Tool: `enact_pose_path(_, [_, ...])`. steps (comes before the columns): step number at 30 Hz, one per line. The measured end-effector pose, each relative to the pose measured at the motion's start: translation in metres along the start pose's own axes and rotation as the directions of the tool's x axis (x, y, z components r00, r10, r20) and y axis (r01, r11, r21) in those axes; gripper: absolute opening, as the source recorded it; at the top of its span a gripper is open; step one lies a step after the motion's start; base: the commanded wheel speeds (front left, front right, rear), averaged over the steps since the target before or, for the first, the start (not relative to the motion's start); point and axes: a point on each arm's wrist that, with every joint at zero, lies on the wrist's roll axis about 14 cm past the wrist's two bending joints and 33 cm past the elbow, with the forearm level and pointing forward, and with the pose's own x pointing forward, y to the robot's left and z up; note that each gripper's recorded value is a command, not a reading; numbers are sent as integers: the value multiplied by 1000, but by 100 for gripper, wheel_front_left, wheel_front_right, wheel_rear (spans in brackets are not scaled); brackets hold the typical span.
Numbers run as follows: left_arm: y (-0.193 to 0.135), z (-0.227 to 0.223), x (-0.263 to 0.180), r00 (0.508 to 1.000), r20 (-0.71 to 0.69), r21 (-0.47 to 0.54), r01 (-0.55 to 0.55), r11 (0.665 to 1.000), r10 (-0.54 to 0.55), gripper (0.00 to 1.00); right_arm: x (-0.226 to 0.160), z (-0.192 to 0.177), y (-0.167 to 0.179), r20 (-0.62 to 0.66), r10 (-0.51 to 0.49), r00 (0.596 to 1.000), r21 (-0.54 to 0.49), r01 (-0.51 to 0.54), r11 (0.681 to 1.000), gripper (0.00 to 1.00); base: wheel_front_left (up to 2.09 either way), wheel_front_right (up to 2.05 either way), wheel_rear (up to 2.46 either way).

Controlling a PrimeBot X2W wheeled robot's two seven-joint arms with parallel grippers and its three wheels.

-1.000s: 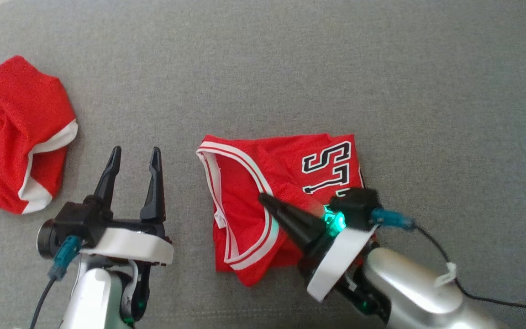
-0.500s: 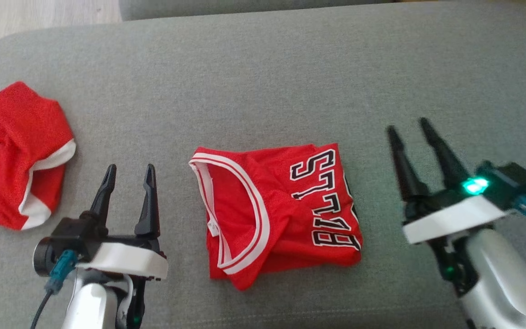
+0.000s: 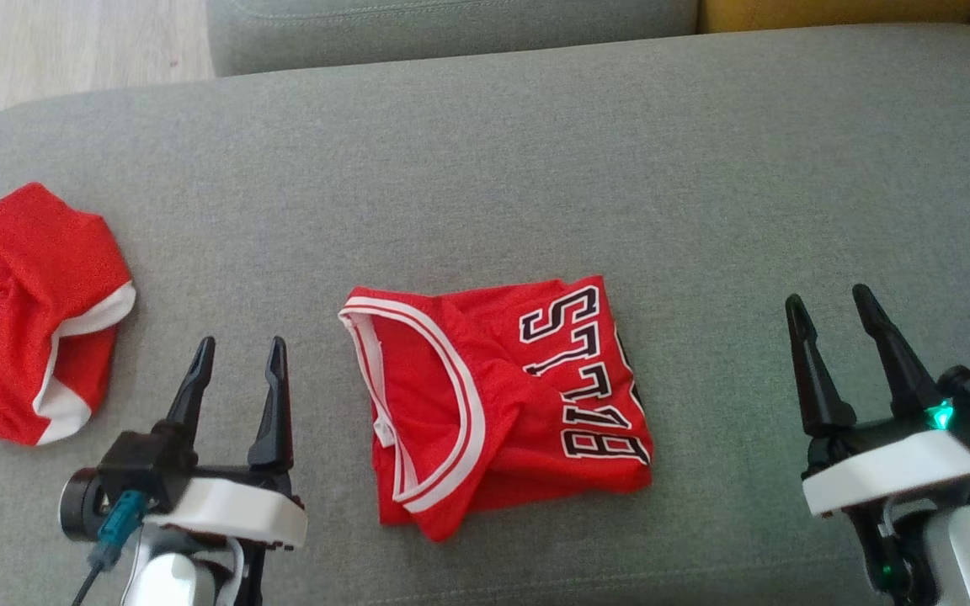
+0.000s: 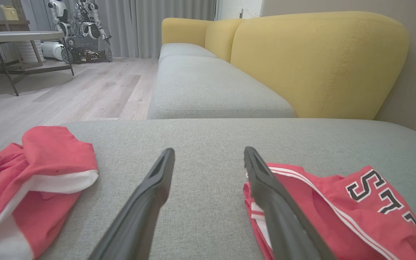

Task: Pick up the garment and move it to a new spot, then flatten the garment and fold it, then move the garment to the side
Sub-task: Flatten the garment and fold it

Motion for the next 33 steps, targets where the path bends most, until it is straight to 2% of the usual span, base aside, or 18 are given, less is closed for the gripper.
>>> enact_pose_path(20, [3, 1, -2, 1000, 1, 4, -14, 1000, 14, 100, 1, 3, 7, -10, 9, 1000, -5, -9, 1000, 100, 0, 0, 0])
enact_pose_path(21, [3, 0, -2, 1000, -1, 4, -15, 1000, 15, 100, 1, 3, 7, -13, 10, 1000, -4, -10, 1000, 44, 0, 0, 0])
enact_pose_path(22, [4, -1, -2, 1000, -3, 4, -16, 1000, 16, 100, 2, 1, 8, -19, 13, 1000, -4, -13, 1000, 0, 0, 0, 0])
enact_pose_path(28, [7, -6, -1, 1000, -17, 3, -25, 1000, 25, 100, 7, -15, 25, -74, 67, 995, 4, -67, 998, 0, 0, 0, 0])
enact_pose_path(33, [10, -11, -1, 999, -34, 3, -33, 999, 33, 100, 9, -48, 81, -168, 234, 958, 65, -226, 972, 0, 0, 0, 0])
